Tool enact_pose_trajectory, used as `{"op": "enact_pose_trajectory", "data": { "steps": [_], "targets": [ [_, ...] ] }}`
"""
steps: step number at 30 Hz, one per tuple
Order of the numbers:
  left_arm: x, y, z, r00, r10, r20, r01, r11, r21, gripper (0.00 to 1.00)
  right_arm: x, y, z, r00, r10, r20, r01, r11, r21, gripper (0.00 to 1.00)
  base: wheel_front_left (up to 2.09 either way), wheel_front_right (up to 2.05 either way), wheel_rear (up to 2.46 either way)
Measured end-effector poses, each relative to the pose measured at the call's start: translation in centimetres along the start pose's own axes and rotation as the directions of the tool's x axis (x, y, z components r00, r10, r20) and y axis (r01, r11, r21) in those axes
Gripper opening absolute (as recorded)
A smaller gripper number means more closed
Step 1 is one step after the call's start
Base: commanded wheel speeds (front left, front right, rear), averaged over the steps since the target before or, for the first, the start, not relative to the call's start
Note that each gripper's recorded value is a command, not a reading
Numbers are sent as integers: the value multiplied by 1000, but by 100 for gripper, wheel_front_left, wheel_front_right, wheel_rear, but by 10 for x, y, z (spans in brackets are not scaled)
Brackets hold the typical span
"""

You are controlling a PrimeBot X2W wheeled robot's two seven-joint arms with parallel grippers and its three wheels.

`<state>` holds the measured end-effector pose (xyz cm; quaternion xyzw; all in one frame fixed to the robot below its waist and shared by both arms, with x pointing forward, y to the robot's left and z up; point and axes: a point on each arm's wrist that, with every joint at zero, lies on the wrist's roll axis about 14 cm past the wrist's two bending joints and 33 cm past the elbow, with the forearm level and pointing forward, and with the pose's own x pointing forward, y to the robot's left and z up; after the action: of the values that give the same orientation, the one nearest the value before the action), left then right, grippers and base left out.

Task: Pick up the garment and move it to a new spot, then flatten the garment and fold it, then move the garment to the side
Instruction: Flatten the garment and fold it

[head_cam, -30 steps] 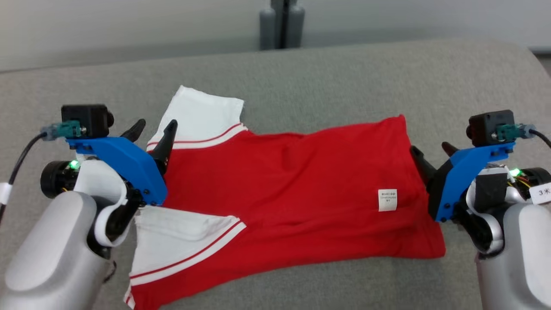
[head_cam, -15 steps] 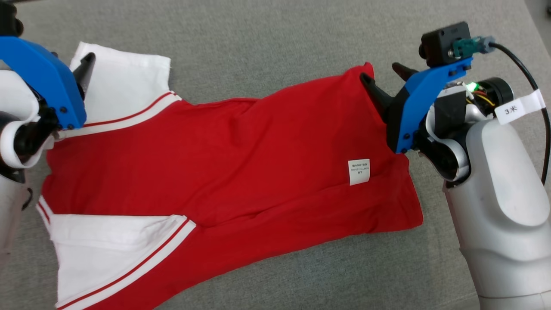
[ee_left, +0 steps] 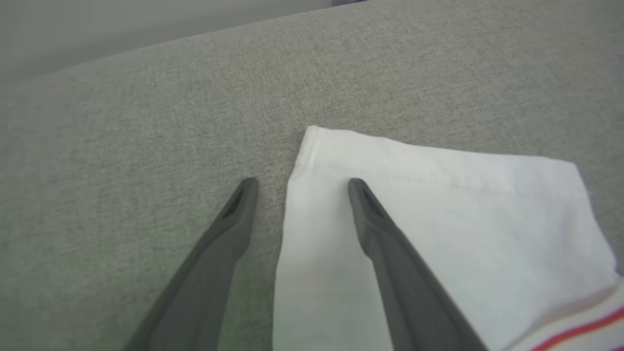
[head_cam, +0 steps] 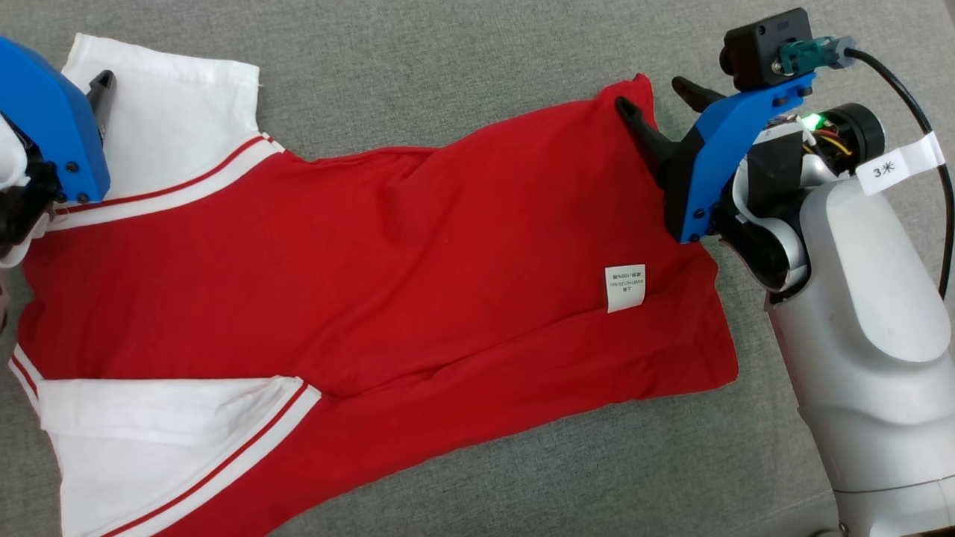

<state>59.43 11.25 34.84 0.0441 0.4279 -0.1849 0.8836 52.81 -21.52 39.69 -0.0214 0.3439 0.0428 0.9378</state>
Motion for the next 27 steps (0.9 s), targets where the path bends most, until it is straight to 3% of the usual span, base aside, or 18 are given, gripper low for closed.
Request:
{"op": "enact_pose_trajectory", "data": {
  "steps": [9,10,11,12,17,27],
  "targets": [
    [17,-3,0,1000,-25,-10,24,999,-40,100,8,-1,1,1000,7,3,-7,1000,-7,100,0,0,0],
    [18,-1,-1,999,-23,-22,22,999,-38,94,9,-1,2,1000,7,3,-7,1000,-6,100,0,0,0],
    [18,-1,-3,999,-24,-34,22,999,-39,24,10,-1,1,1000,8,1,-8,1000,-7,100,0,0,0],
    [19,-1,-5,999,-30,-43,28,998,-51,0,11,-1,0,1000,9,-2,-9,1000,-8,100,0,0,0],
    [18,-4,-5,998,-45,-47,42,997,-65,0,14,-3,6,1000,5,0,-5,1000,-18,100,0,0,0],
    [12,-4,-8,998,-53,-37,50,996,-71,0,23,-3,-16,985,-4,-172,-9,997,-71,100,0,0,0]
  ]
}}
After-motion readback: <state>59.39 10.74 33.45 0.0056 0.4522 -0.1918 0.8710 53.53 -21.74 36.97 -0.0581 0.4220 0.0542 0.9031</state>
